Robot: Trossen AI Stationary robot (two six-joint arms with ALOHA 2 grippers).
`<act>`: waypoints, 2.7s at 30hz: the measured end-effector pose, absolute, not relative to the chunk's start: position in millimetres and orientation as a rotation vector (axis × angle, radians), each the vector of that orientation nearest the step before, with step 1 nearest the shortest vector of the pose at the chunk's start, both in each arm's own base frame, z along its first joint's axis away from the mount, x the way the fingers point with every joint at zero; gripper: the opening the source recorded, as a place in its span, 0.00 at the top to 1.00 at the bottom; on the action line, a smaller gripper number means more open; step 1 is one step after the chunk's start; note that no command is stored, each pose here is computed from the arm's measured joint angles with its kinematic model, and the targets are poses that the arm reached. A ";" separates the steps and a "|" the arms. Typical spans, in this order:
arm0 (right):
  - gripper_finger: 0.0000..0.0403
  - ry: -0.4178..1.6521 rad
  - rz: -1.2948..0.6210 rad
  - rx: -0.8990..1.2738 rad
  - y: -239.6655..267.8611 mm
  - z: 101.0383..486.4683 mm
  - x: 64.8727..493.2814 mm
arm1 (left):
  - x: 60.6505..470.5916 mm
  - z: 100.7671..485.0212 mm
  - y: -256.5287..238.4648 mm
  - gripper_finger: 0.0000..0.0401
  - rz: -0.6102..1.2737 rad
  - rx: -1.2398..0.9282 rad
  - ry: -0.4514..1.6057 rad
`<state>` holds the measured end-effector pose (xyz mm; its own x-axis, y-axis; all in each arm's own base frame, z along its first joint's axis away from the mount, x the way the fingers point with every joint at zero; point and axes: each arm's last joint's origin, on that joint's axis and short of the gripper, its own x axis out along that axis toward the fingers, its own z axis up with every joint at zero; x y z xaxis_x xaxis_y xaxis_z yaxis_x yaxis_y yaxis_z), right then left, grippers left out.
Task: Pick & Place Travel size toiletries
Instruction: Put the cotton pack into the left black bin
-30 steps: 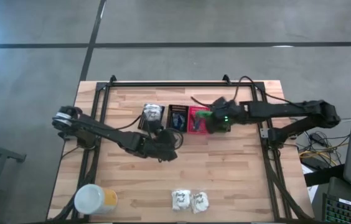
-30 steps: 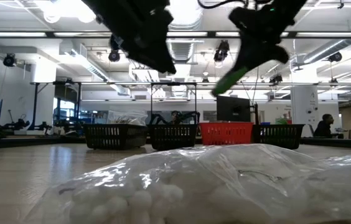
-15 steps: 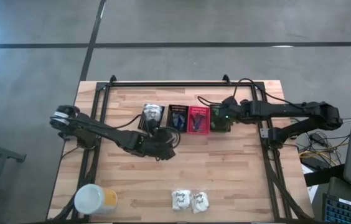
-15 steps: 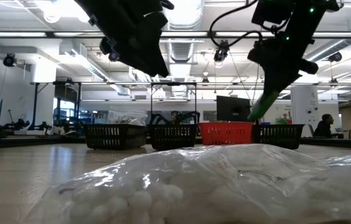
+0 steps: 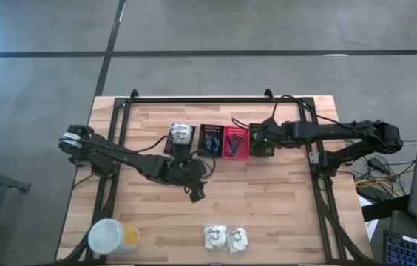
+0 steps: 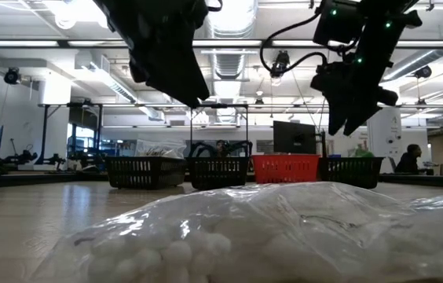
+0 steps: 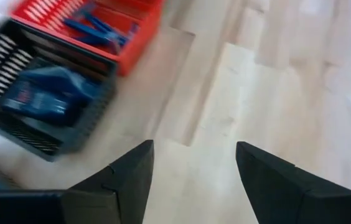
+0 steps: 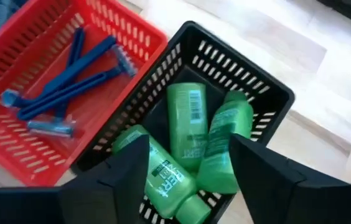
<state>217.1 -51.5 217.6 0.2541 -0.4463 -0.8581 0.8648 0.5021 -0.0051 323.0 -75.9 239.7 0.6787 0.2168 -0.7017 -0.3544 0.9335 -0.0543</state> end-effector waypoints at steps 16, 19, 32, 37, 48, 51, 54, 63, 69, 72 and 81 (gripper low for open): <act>0.29 0.971 -0.627 0.399 -2.7 233.2 211.4 | 333.6 214.3 -131.0 0.42 -0.130 -0.356 0.873; 0.27 0.977 -0.590 0.380 5.7 233.4 211.1 | 337.6 207.7 -151.9 0.42 -0.155 -0.386 0.892; 0.30 0.983 -0.512 0.326 25.4 233.3 209.4 | 348.3 165.1 -171.1 0.42 0.082 -0.597 0.997; 0.34 0.979 -0.511 0.327 25.4 233.5 209.8 | 353.0 163.3 -172.6 0.42 0.048 -0.591 0.964; 0.40 0.975 -0.513 0.327 25.4 233.7 210.1 | 361.3 146.7 -178.2 0.42 -0.010 -0.565 0.960; 0.41 0.971 -0.518 0.324 25.2 233.7 210.1 | 361.0 147.8 -177.6 0.45 -0.025 -0.572 0.968; 0.41 0.959 -0.538 0.310 24.4 234.0 210.1 | 360.5 148.3 -177.8 0.52 -0.058 -0.587 0.990; 0.39 0.946 -0.557 0.298 23.7 234.3 210.4 | 358.3 148.5 -181.1 0.87 -0.165 -0.628 1.059; 0.37 0.940 -0.567 0.281 23.2 234.5 210.4 | 352.7 170.8 -173.6 0.98 -0.156 -0.607 1.039; 0.38 0.941 -0.553 0.257 23.2 234.7 210.9 | 340.4 193.2 -161.1 0.99 -0.076 -0.535 1.055; 0.44 0.905 -0.532 0.248 23.6 236.7 214.7 | 264.1 290.4 -75.5 1.00 0.469 -0.196 1.009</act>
